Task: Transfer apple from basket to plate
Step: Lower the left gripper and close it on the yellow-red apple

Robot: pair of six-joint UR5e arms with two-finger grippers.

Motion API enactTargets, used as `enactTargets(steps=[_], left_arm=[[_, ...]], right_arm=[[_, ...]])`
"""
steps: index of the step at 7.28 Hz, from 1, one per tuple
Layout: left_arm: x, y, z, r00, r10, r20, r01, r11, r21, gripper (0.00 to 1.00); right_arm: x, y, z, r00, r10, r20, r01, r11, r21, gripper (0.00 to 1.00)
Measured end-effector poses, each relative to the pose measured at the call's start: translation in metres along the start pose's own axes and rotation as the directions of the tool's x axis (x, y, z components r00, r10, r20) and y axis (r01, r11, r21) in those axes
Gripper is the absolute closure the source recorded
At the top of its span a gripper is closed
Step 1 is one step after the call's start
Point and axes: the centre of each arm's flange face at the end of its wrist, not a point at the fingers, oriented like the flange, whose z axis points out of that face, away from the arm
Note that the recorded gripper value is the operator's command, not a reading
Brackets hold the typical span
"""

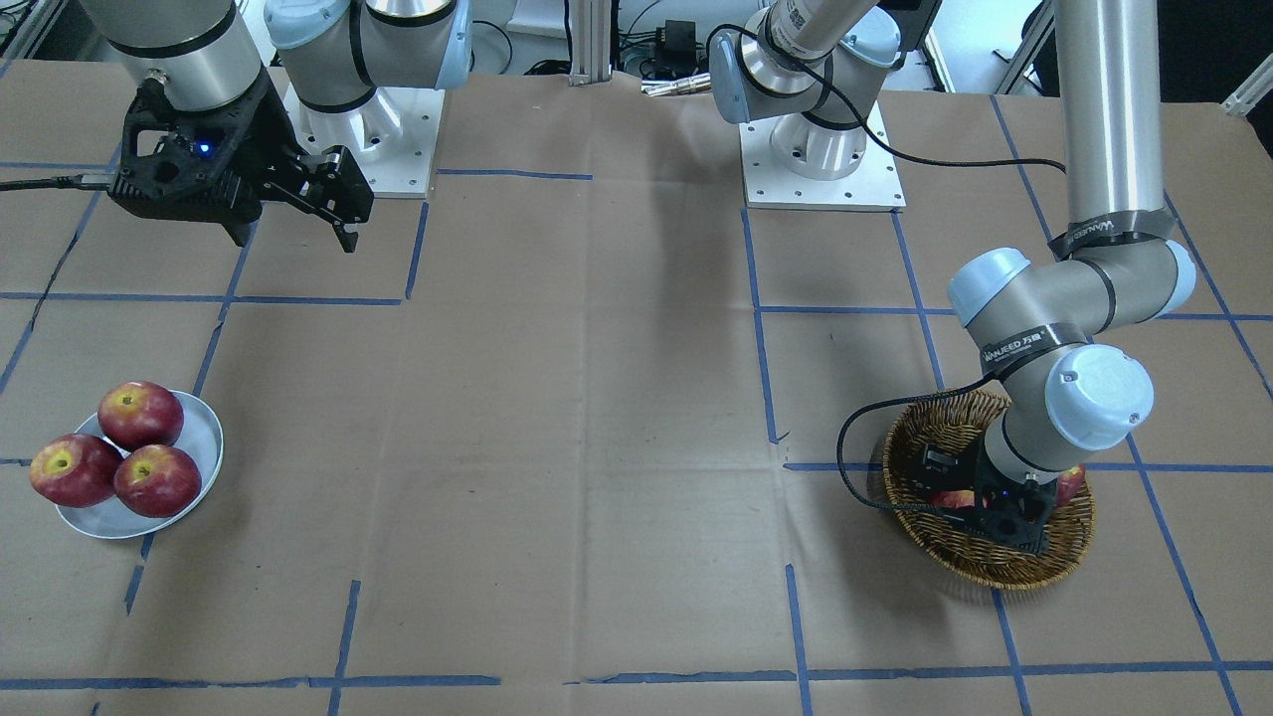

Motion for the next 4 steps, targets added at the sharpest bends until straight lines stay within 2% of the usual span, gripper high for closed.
enactTargets(steps=[2,4], left_arm=[[0.004,-0.001,-0.003,1.000,0.006,0.005,-0.006,1.000,0.002,0.43],[0.006,-0.004,-0.022,1.000,0.005,0.021,-0.005,1.000,0.020,0.43]], right_arm=[[0.000,0.000,0.000,1.000,0.000,0.000,0.000,1.000,0.001,0.00],[0.000,0.000,0.000,1.000,0.000,0.000,0.000,1.000,0.001,0.00]])
